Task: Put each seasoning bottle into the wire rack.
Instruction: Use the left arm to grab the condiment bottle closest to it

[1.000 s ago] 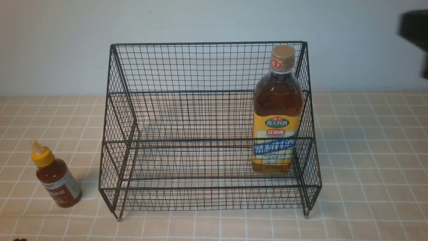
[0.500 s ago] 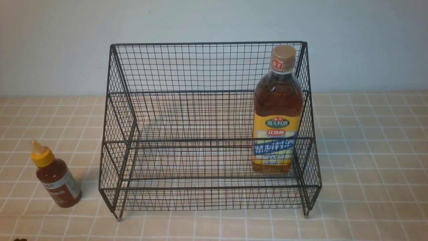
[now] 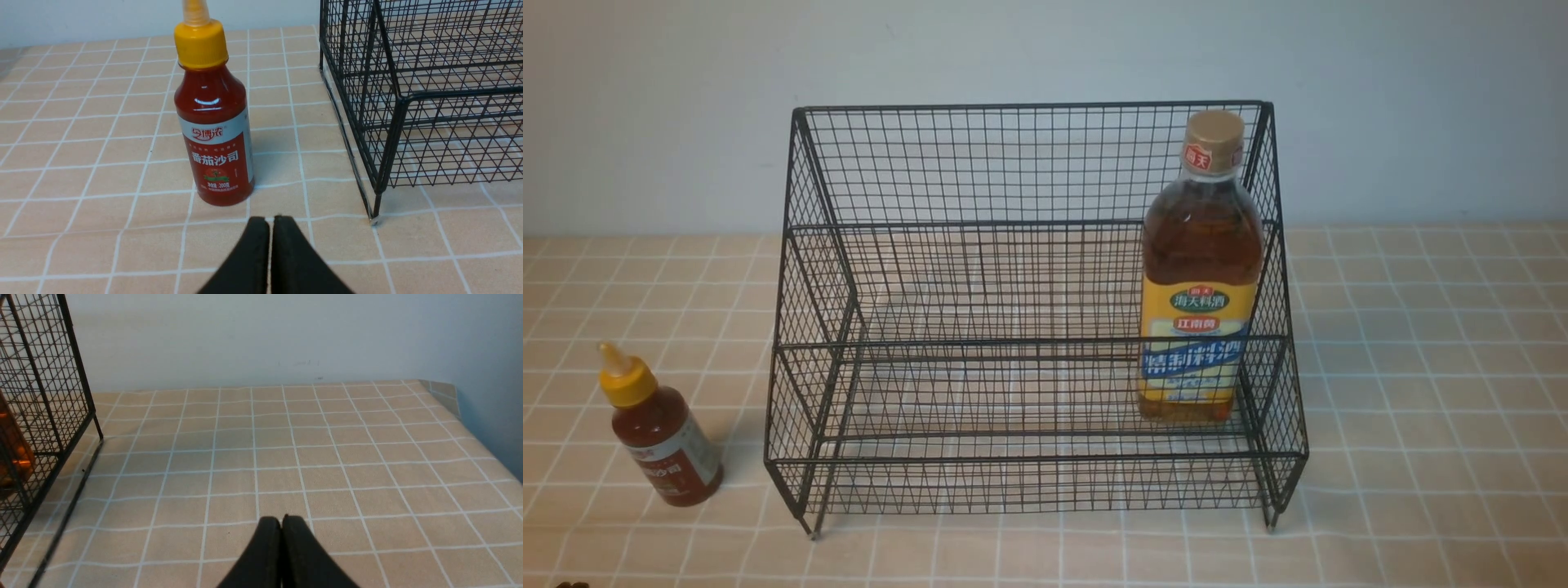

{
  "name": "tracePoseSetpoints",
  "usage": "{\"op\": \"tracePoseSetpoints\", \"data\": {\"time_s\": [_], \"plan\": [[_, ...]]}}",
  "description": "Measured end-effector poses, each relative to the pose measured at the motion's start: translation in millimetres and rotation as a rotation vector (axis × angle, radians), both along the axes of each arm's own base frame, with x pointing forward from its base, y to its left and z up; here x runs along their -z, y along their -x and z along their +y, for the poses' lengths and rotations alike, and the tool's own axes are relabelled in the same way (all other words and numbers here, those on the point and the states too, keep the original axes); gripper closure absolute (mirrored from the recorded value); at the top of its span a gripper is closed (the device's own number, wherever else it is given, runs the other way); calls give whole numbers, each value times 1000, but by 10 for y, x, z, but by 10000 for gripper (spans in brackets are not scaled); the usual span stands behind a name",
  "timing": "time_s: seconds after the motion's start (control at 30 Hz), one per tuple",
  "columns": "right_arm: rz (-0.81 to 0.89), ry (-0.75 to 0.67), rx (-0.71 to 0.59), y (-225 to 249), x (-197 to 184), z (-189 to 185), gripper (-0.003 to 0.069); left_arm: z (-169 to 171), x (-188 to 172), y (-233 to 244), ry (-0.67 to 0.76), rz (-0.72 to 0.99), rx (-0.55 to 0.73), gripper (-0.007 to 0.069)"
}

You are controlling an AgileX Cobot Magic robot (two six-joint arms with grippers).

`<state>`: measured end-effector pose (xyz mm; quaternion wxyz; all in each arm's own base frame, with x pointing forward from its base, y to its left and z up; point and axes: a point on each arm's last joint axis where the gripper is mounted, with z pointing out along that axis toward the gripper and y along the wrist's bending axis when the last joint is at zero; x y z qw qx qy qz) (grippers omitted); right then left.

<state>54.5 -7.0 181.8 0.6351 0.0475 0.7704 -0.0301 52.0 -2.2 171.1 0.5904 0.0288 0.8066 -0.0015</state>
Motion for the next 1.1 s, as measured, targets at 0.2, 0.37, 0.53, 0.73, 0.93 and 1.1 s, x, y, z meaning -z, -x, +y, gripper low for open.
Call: {"op": "tracePoseSetpoints", "data": {"time_s": [0.2, 0.37, 0.53, 0.73, 0.93, 1.1], "plan": [[0, 0, 0, 0, 0, 0, 673, 0, 0, 0, 0, 0, 0, 632], [0, 0, 0, 0, 0, 0, 673, 0, 0, 0, 0, 0, 0, 632], [0, 0, 0, 0, 0, 0, 673, 0, 0, 0, 0, 0, 0, 632], [0, 0, 0, 0, 0, 0, 673, 0, 0, 0, 0, 0, 0, 632], [1, 4, -1, 0, 0, 0, 673, -8, -15, -8, 32, -27, -1, 632], [1, 4, -1, 0, 0, 0, 673, -25, -144, -35, 196, -163, -16, 632]]}}
